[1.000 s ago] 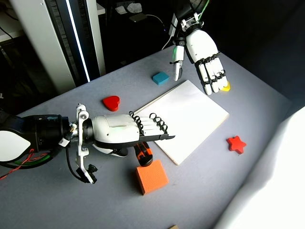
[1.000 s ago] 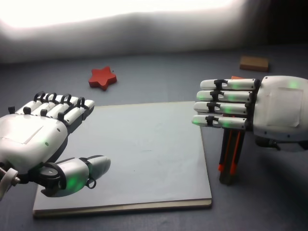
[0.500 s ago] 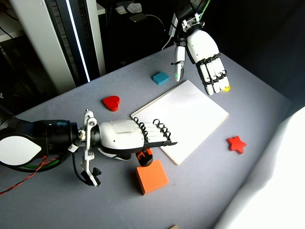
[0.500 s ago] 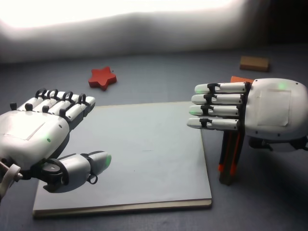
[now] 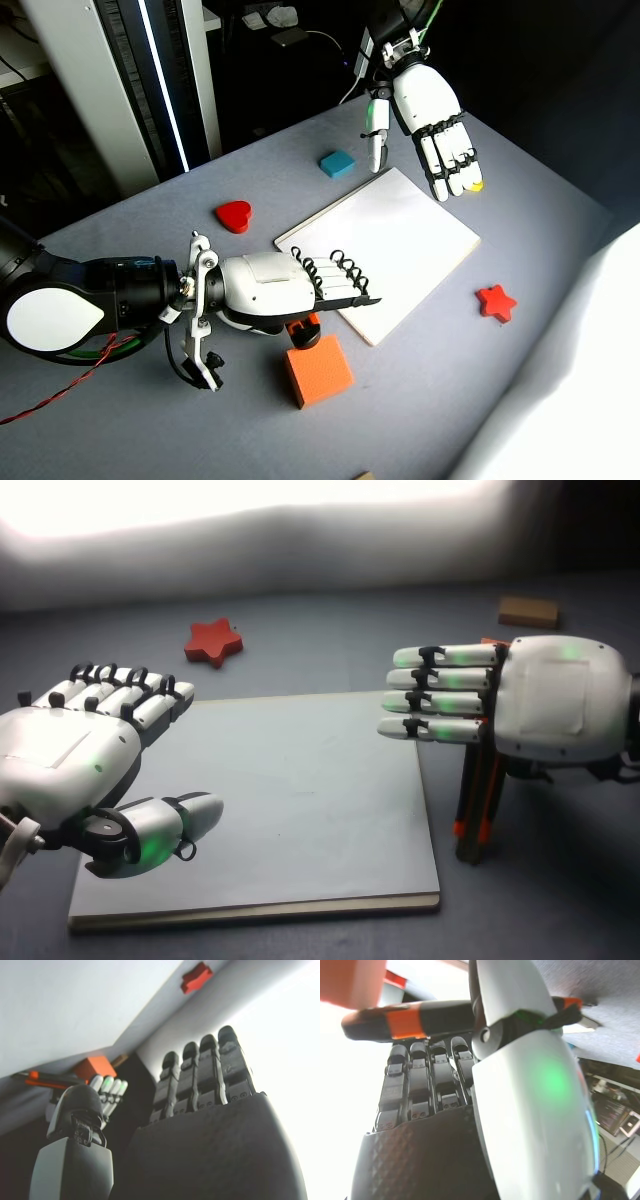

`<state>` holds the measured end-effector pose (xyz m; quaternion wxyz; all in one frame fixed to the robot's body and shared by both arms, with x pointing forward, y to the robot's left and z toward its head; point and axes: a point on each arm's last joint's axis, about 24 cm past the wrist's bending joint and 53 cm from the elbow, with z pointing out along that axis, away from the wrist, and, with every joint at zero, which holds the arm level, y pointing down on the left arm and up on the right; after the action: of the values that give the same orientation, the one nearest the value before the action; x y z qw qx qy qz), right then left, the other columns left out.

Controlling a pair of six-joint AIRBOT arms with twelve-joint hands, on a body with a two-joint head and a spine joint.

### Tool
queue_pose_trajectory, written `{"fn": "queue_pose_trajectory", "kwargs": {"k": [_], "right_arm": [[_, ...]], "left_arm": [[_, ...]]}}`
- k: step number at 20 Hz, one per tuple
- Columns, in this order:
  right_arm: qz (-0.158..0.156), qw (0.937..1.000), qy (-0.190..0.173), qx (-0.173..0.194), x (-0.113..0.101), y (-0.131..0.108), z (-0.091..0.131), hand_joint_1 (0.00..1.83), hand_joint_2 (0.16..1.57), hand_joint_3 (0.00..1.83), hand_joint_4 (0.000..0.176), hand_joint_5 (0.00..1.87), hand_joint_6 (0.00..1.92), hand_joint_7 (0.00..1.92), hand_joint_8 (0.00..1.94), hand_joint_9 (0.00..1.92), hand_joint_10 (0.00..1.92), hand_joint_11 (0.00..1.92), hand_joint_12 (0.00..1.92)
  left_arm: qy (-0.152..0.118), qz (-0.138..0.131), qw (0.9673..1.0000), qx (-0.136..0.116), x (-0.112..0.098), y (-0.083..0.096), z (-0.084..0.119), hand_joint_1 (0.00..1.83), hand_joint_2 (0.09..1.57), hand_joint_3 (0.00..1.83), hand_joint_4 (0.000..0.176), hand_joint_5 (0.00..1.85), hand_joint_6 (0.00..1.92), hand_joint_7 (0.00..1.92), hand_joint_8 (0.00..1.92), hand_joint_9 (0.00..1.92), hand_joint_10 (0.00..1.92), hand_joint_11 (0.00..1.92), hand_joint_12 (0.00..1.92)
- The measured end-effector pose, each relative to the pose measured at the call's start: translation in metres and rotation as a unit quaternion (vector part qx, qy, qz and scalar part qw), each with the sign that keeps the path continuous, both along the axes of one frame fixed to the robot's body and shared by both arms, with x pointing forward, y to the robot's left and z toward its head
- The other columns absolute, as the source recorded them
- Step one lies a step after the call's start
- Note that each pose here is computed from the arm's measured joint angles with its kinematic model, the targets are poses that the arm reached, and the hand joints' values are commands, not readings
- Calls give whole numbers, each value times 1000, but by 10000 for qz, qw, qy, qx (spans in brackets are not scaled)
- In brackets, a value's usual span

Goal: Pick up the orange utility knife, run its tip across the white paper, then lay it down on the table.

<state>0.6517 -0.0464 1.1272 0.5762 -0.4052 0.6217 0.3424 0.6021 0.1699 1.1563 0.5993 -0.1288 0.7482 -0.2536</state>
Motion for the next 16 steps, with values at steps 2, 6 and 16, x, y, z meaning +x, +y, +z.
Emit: {"fn": "queue_pose_trajectory", "kwargs": {"k": [2, 6, 16], "right_arm": [[-14, 9999, 1, -101, 4, 0, -1, 1115, 1006, 5, 0, 0, 0, 0, 0, 0, 0, 0, 0], [111, 9991, 119, -395, -1, 3, -17, 1094, 1019, 10, 0, 0, 0, 0, 0, 0, 0, 0, 0], [299, 9967, 192, -726, 1, 11, -16, 1077, 984, 0, 0, 36, 14, 22, 8, 24, 9, 0, 0]], "left_arm": [[-31, -31, 10000, -23, 2, -4, 1, 140, 1286, 3, 32, 24, 0, 4, 0, 0, 0, 2, 1], [-28, 3, 10000, -25, 3, -2, 1, 124, 1293, 4, 29, 31, 3, 9, 2, 0, 0, 25, 16], [-36, -1, 10000, -18, 3, -2, 1, 121, 1304, 2, 35, 6, 1, 0, 0, 0, 0, 0, 0]]}}
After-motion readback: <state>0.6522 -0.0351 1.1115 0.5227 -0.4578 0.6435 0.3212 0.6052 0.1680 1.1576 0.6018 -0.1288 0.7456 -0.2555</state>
